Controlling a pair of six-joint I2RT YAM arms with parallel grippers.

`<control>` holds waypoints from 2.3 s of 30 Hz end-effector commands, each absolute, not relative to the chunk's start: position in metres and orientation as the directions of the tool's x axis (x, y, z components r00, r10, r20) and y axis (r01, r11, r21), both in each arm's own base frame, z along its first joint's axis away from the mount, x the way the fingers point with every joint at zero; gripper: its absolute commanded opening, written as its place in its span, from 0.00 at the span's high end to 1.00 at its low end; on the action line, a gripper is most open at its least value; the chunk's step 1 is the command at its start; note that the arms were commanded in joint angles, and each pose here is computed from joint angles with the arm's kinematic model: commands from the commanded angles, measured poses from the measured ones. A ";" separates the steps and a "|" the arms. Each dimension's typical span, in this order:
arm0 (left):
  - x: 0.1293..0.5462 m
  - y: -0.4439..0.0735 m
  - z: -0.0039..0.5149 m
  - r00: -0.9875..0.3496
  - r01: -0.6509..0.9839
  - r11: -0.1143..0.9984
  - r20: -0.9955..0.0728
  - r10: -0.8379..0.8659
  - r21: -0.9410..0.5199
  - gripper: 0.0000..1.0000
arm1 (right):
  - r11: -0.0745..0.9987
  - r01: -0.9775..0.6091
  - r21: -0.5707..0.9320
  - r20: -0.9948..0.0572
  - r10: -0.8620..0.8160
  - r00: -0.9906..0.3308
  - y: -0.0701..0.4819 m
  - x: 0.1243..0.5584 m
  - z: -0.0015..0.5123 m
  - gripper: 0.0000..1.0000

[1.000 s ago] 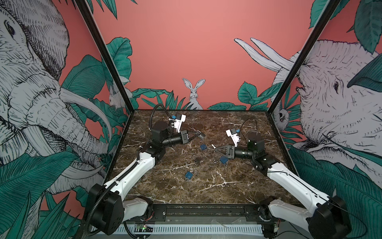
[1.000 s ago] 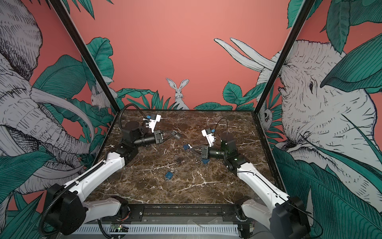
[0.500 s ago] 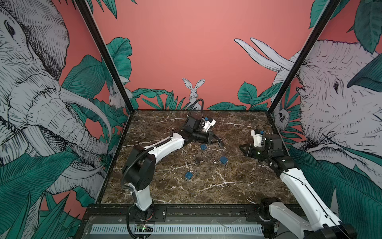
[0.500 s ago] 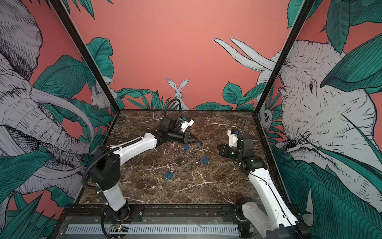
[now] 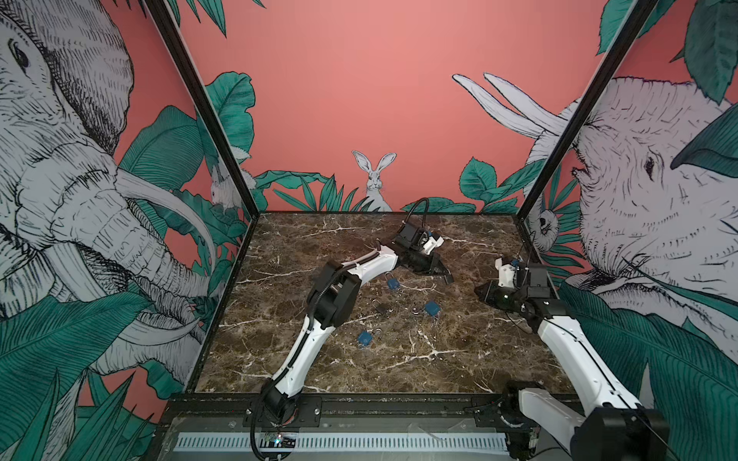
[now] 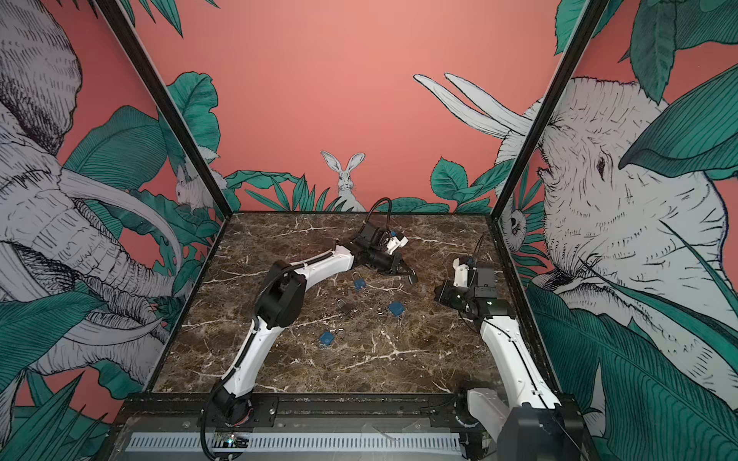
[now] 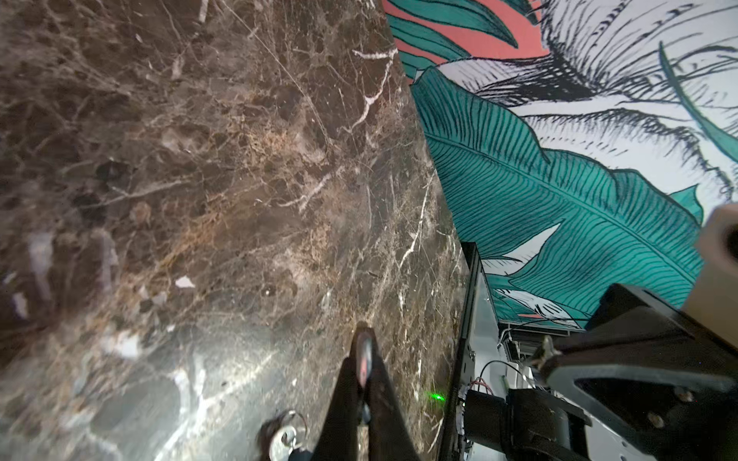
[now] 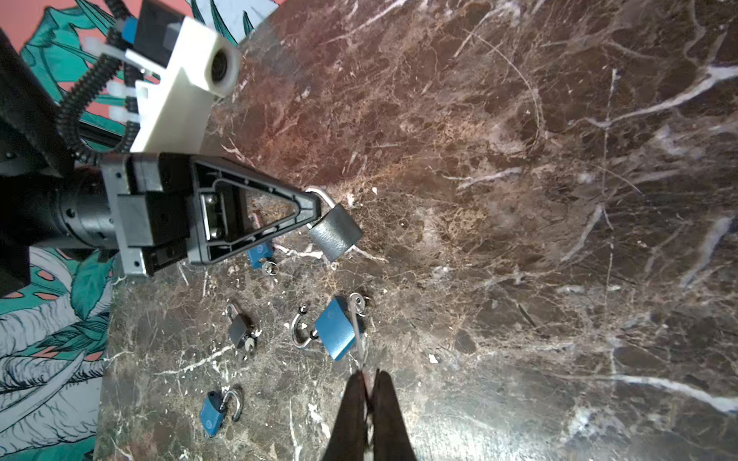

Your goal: Lock with the key

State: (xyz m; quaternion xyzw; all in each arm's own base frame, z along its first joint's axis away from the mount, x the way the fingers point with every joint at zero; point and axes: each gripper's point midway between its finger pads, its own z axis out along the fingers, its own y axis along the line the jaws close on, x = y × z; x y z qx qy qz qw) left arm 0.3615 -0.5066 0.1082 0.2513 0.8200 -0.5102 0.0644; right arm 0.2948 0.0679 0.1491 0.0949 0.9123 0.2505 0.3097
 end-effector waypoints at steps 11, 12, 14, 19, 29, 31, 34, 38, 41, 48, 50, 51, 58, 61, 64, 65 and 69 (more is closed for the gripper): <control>0.369 -0.527 0.083 -0.885 0.404 0.348 -0.265 0.384 -0.846 1.00 | 0.879 -0.028 0.475 -0.573 0.286 -0.768 0.064 0.326 0.147 1.00; 0.369 -0.527 0.080 -0.886 0.400 0.351 -0.260 0.384 -0.847 1.00 | 0.879 -0.026 0.477 -0.571 0.287 -0.769 0.064 0.327 0.146 1.00; 0.369 -0.528 0.077 -0.888 0.394 0.352 -0.253 0.384 -0.849 1.00 | 0.876 -0.029 0.481 -0.572 0.288 -0.768 0.065 0.329 0.146 1.00; 0.369 -0.528 0.072 -0.892 0.385 0.359 -0.242 0.383 -0.850 0.98 | 0.875 -0.027 0.483 -0.570 0.291 -0.768 0.065 0.331 0.144 1.00; 0.387 -0.523 0.084 -0.901 0.402 0.394 -0.281 0.330 -0.827 0.68 | 0.880 -0.016 0.475 -0.548 0.282 -0.787 0.064 0.334 0.132 1.00; 0.396 -0.516 0.086 -0.907 0.402 0.425 -0.291 0.303 -0.811 0.66 | 0.885 -0.008 0.466 -0.544 0.280 -0.791 0.063 0.336 0.130 1.00; 0.409 -0.506 0.090 -0.916 0.396 0.453 -0.305 0.262 -0.799 0.65 | 0.889 -0.008 0.458 -0.535 0.268 -0.801 0.063 0.341 0.126 1.00; 0.432 -0.483 0.112 -0.923 0.385 0.453 -0.340 0.181 -0.804 0.65 | 0.896 -0.006 0.444 -0.515 0.250 -0.820 0.065 0.351 0.115 1.00; 0.437 -0.472 0.132 -0.913 0.406 0.442 -0.381 0.148 -0.800 0.65 | 0.901 -0.009 0.434 -0.503 0.233 -0.832 0.069 0.359 0.106 1.00; 0.439 -0.447 0.184 -0.870 0.468 0.439 -0.487 0.076 -0.767 0.65 | 0.917 -0.014 0.398 -0.477 0.194 -0.857 0.079 0.376 0.083 1.00; 0.436 -0.441 0.196 -0.861 0.479 0.422 -0.505 0.057 -0.770 0.66 | 0.915 -0.007 0.404 -0.473 0.202 -0.858 0.081 0.380 0.078 1.00; 0.435 -0.438 0.205 -0.854 0.489 0.410 -0.519 0.044 -0.770 0.65 | 0.914 0.000 0.407 -0.472 0.210 -0.856 0.080 0.382 0.076 1.00; 0.423 -0.425 0.236 -0.827 0.530 0.342 -0.563 0.006 -0.776 0.66 | 0.916 0.022 0.401 -0.451 0.218 -0.866 0.081 0.392 0.057 1.00; 0.421 -0.422 0.243 -0.817 0.543 0.329 -0.576 -0.006 -0.773 0.65 | 0.915 0.021 0.404 -0.442 0.215 -0.871 0.083 0.394 0.051 0.99; 0.420 -0.420 0.245 -0.813 0.547 0.327 -0.582 -0.011 -0.771 0.66 | 0.914 0.025 0.404 -0.437 0.217 -0.873 0.084 0.396 0.046 0.96; 0.421 -0.419 0.244 -0.814 0.545 0.329 -0.581 -0.014 -0.772 0.65 | 0.914 0.027 0.404 -0.435 0.218 -0.874 0.084 0.396 0.045 0.96; 0.421 -0.419 0.240 -0.821 0.534 0.327 -0.570 -0.017 -0.780 0.66 | 0.914 0.025 0.404 -0.431 0.214 -0.876 0.086 0.397 0.042 0.90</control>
